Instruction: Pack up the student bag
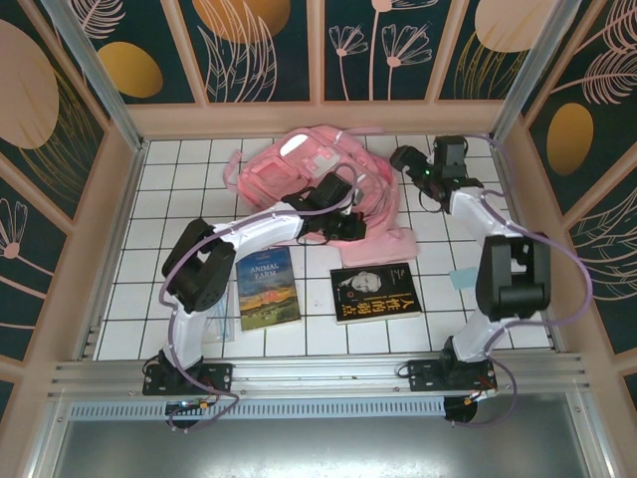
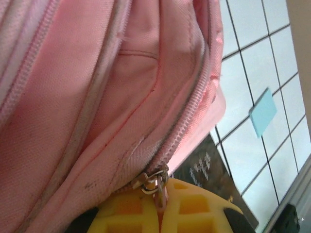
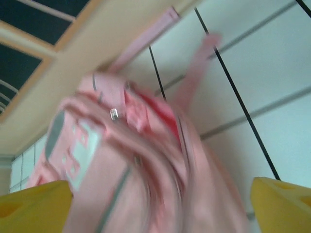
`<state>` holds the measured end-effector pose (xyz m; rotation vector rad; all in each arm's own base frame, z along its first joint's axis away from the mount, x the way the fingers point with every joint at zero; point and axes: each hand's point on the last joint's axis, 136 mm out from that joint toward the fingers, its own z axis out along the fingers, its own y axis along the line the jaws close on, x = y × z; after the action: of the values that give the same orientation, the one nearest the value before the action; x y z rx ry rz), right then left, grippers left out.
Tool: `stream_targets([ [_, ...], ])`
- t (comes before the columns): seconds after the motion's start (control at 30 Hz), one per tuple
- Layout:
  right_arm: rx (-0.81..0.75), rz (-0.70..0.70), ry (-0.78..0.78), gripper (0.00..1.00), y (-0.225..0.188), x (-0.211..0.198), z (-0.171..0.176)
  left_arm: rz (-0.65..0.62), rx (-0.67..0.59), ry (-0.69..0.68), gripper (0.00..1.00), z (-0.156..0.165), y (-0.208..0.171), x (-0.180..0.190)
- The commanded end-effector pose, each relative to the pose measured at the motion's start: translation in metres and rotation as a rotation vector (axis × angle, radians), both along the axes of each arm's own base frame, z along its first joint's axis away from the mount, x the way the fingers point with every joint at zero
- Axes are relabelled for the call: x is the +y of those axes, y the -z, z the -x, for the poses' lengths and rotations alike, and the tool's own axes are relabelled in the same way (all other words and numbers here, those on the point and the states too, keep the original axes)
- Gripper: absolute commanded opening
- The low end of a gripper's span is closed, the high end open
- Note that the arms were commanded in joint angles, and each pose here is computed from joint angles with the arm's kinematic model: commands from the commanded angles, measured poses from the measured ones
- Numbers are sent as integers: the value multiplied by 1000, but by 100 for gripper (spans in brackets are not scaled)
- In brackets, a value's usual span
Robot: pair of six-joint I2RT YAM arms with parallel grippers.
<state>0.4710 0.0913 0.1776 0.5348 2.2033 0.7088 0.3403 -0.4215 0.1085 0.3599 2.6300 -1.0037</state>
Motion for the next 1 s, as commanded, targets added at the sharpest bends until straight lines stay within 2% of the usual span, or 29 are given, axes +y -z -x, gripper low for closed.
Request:
stream_targets([
  [0.0,96,-105,-20,99,7,9,46,123,-107,-43,0,-31,-43,-20],
  [0.17,126,-316,-75,99,30,38,76,145,-109,-14,0,-21,-52,-20],
  [0.27,129,-365,-119,98,42,61,75,151,-101,-4,0,-10,-53,-15],
  [0.33,119,-396,-158,93,46,78,69,156,-87,6,0,-3,-52,-13],
  [0.37,113,-408,-173,86,48,86,66,159,-81,9,0,0,-51,-11],
  [0.4,109,-415,-184,74,49,92,61,158,-74,14,0,3,-49,-11],
  [0.43,110,-423,-186,58,50,94,58,152,-69,17,0,5,-47,-9],
  [0.53,84,-443,-158,0,46,89,47,77,-74,-18,0,6,-33,7],
  [0.63,50,-442,-122,0,31,77,40,-20,-74,-90,0,3,-13,35],
  [0.77,14,-420,-68,0,10,58,36,-67,-31,-209,0,-3,12,82],
  [0.97,20,-423,-55,0,2,47,38,-132,-88,-367,0,-25,15,140],
])
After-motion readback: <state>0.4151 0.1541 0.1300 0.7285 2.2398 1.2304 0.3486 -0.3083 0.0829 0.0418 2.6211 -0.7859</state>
